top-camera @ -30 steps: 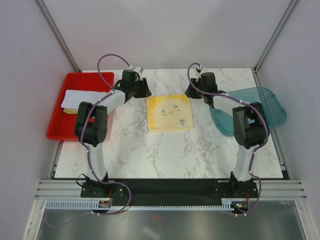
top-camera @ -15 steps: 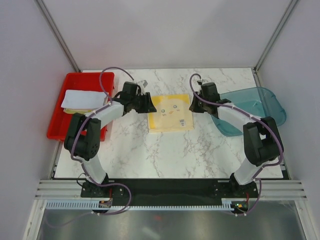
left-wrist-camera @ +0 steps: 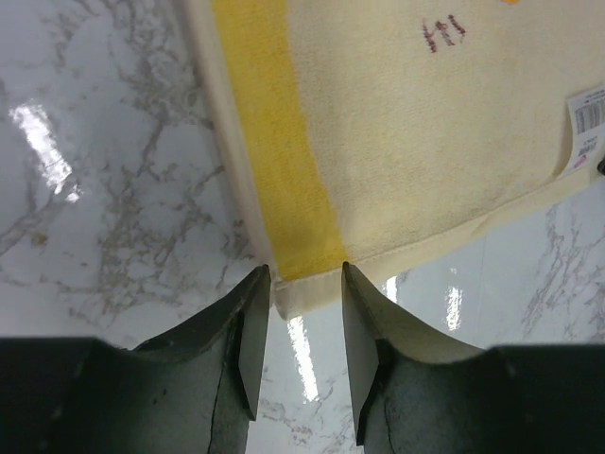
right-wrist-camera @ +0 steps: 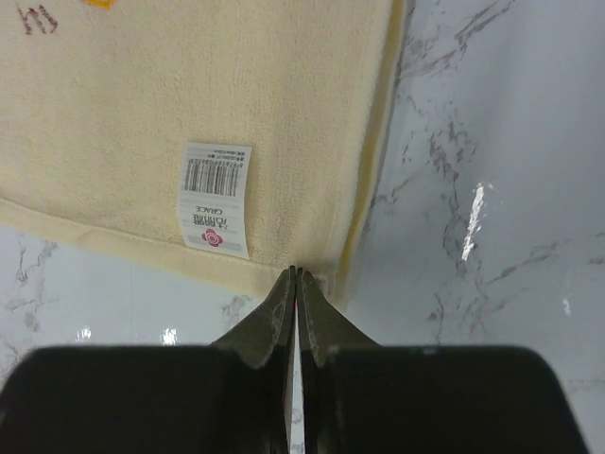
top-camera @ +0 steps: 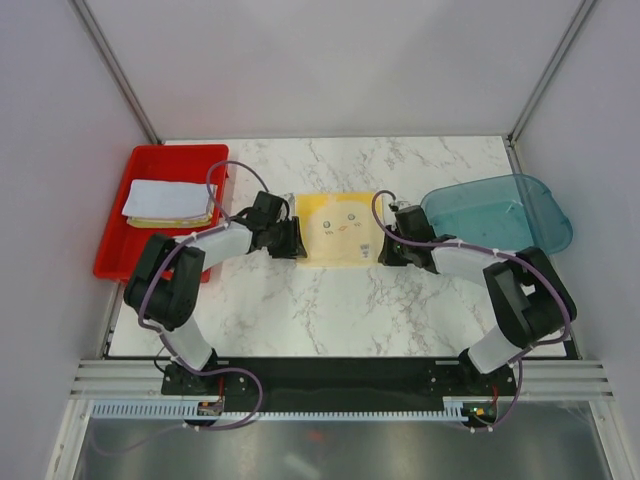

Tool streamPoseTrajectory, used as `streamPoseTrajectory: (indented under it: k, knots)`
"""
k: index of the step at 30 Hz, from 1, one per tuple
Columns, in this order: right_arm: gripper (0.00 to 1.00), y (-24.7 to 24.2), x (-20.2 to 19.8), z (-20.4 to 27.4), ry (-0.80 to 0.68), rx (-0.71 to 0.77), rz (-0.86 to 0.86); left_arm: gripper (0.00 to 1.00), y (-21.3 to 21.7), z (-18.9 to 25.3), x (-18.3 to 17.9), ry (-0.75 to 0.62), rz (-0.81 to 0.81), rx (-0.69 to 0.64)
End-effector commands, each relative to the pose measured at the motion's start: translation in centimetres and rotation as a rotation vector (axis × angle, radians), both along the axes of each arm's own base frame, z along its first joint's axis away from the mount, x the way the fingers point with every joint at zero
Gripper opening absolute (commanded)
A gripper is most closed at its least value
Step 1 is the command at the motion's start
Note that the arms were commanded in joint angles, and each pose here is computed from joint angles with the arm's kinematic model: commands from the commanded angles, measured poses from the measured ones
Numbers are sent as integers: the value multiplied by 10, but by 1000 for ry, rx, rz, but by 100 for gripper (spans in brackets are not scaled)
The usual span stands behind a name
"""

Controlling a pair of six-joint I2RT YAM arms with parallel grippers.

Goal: Fold and stack the towels
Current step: Fold the towel

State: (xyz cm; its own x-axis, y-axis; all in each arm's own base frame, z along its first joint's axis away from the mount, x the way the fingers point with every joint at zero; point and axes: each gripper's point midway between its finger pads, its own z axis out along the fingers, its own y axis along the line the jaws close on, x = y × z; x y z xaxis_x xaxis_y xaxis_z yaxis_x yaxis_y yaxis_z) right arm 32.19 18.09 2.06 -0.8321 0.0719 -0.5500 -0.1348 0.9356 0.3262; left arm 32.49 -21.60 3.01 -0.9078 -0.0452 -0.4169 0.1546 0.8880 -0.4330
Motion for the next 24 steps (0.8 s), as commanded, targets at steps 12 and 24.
streamPoseTrajectory:
  k: [12,24]
  knots:
    - [15,19,-5,66,-90,132,-78,49,-14,125,43,-237,-29,-183]
    - [4,5,146,61,-223,-82,-136,48,-60,73,148,-195,-133,-224]
